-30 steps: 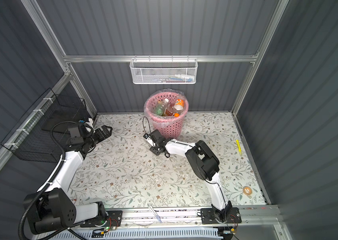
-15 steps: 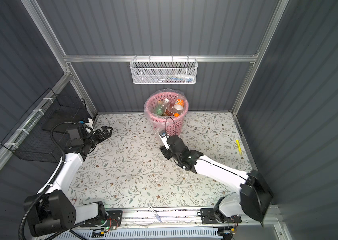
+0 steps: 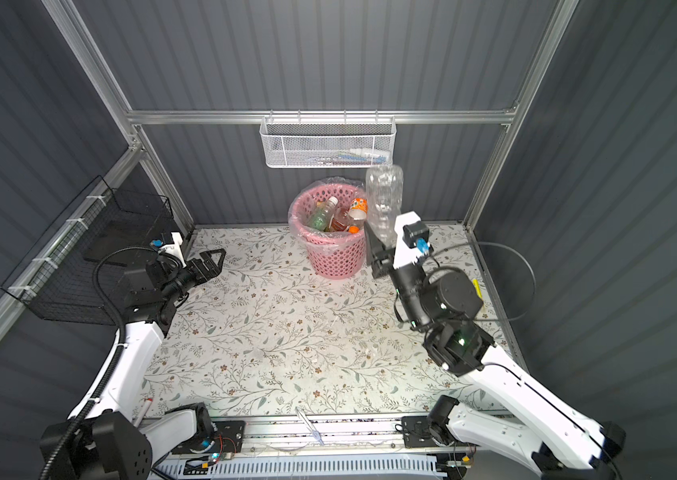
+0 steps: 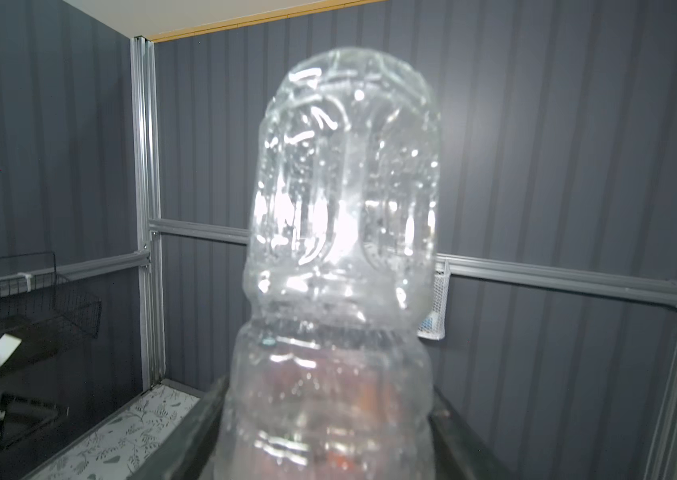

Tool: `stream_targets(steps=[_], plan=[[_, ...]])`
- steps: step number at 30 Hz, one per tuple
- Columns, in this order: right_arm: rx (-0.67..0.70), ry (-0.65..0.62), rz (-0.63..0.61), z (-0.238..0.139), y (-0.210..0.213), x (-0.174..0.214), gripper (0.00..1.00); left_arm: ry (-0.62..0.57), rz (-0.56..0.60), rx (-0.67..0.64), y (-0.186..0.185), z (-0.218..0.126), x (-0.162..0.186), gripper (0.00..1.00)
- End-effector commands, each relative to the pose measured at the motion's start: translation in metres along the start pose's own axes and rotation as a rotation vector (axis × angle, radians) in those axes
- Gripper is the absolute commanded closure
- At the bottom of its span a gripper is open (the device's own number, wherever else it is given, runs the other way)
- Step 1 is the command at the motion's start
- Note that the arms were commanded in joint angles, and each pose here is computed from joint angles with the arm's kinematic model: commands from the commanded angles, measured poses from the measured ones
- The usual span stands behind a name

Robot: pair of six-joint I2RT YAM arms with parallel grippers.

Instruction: Throw the plastic bottles in the bin

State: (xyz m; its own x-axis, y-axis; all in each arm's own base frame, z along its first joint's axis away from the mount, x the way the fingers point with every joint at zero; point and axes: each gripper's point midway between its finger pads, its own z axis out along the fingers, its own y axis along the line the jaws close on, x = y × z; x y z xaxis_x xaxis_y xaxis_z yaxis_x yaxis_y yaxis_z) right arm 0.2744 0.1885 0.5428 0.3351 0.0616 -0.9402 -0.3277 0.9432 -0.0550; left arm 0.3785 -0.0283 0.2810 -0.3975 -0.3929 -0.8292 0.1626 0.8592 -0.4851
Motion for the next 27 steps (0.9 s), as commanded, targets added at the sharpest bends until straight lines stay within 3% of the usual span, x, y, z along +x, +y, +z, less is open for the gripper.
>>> stream_targets(steps=[1,4,7,9,12,17,23,27], plan=[[-0.029,0.233,-0.052,0.067,0.021,0.039,0.38,-0.005,0.080,0.018,-0.015,-0.003,0.002,0.00],[-0.093,0.524,0.016,0.115,0.037,0.106,0.30,0.009,0.114,0.008,-0.022,-0.004,0.006,0.00],[-0.085,0.754,0.032,0.127,0.040,0.161,0.06,0.011,0.139,-0.024,-0.023,-0.007,0.008,0.00],[-0.043,0.743,0.027,0.127,0.033,0.168,0.01,0.017,0.147,-0.041,-0.021,-0.009,0.010,0.00],[-0.015,0.600,0.082,0.119,0.019,0.146,0.01,0.014,0.143,-0.054,-0.018,-0.008,0.009,0.00],[0.093,0.559,0.098,0.090,-0.022,0.135,0.01,0.021,0.118,-0.061,-0.014,-0.001,0.009,0.00],[0.267,0.564,0.157,0.029,-0.082,0.152,0.01,0.038,0.099,-0.091,-0.007,0.005,0.012,0.00],[0.406,0.571,0.266,-0.027,-0.132,0.183,0.01,0.050,0.046,-0.194,0.018,0.012,0.020,0.00]])
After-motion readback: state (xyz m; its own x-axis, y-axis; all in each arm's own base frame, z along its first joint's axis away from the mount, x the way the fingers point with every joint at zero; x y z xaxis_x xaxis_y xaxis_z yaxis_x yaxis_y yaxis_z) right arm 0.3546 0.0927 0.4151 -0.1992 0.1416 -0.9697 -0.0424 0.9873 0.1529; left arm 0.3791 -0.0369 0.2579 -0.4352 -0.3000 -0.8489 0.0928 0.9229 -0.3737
